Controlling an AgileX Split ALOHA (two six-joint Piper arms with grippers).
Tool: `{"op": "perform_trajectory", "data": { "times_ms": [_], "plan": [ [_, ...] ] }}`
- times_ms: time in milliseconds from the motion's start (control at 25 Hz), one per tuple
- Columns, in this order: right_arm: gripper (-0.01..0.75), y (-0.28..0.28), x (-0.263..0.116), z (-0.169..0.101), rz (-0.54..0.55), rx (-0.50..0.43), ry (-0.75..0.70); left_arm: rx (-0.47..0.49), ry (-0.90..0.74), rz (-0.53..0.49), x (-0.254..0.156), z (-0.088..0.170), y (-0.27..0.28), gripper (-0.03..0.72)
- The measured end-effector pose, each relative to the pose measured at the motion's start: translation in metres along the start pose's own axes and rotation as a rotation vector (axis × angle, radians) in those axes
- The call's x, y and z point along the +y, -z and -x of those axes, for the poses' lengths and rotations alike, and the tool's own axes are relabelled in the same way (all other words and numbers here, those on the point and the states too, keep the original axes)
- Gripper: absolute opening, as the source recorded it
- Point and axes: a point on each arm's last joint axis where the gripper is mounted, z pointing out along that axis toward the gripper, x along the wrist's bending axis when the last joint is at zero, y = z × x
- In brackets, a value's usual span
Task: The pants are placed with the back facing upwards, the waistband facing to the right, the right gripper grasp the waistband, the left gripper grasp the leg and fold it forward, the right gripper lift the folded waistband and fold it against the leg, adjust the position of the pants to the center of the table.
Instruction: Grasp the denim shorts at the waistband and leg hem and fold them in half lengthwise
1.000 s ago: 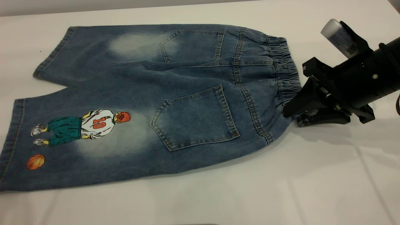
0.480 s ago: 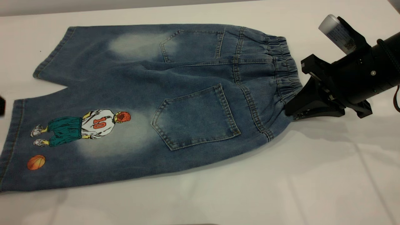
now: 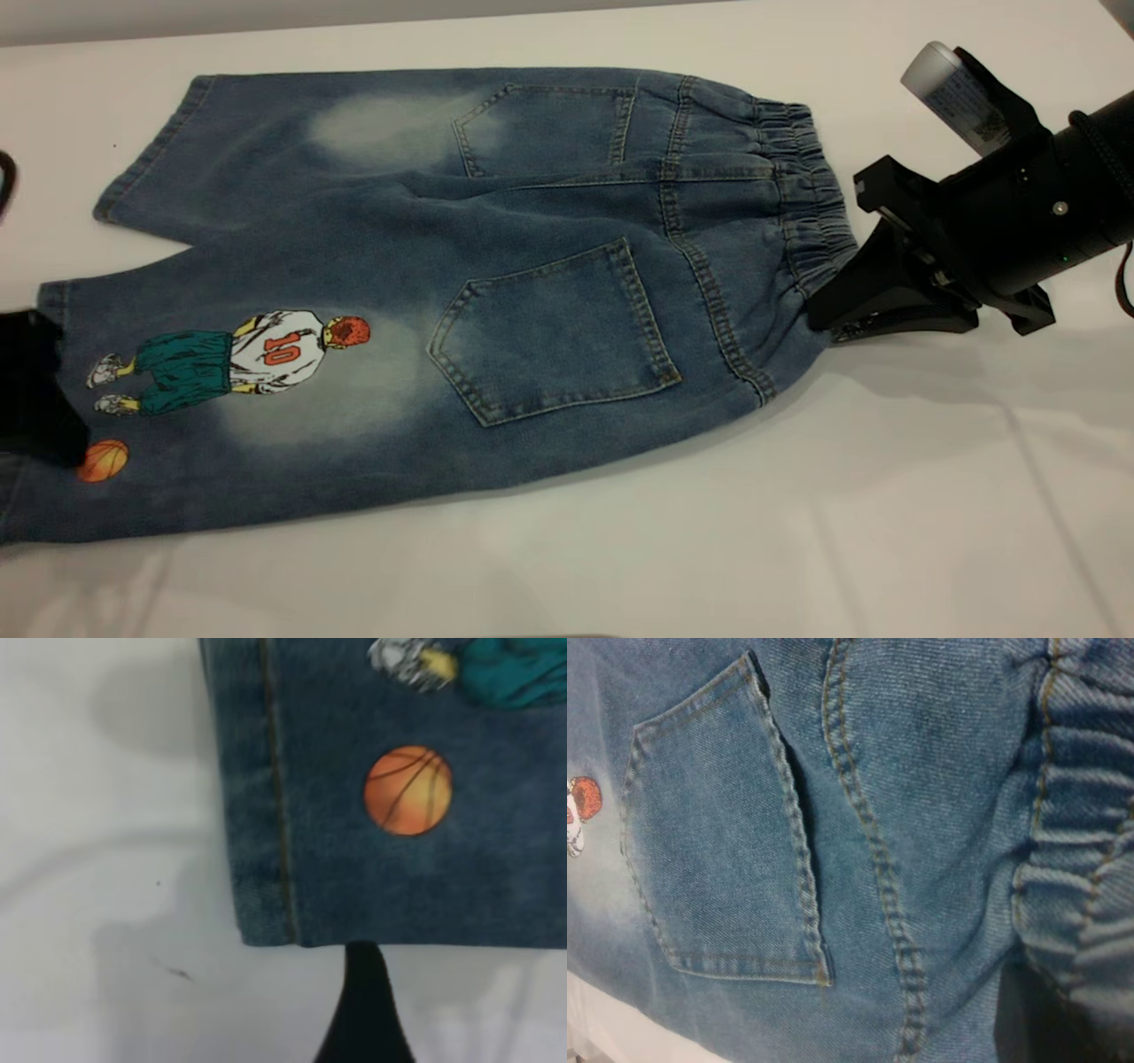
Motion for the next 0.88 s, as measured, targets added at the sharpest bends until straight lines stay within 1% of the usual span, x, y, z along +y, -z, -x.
{"op": "perform_trajectory", "data": {
  "times_ms": [80,280,480,560,720,880],
  "plan": [
    [0.046,0.000,0.000,0.000,-0.004,-0.001,0.005,0.008,-0.004,-0.014,-0.001,-0.001,-0.005,0.496],
    [0.048,0.000,-0.001,0.000,-0.011,-0.002,0.014,0.018,-0.038,0.006,0.003,-0.004,-0.007,0.496],
    [0.051,0.000,-0.001,0.000,-0.019,-0.004,0.023,0.068,0.103,-0.005,0.006,-0.037,-0.005,0.496],
    [0.052,0.000,-0.001,0.000,-0.019,-0.003,0.024,0.082,0.147,-0.007,0.005,-0.047,-0.004,0.496],
    [0.052,0.000,-0.001,0.000,-0.020,-0.002,0.024,0.087,0.162,-0.008,0.005,-0.050,-0.004,0.496],
    [0.052,0.000,-0.001,0.000,-0.020,-0.002,0.024,0.095,0.163,-0.036,0.002,-0.051,-0.012,0.496]
  ]
}}
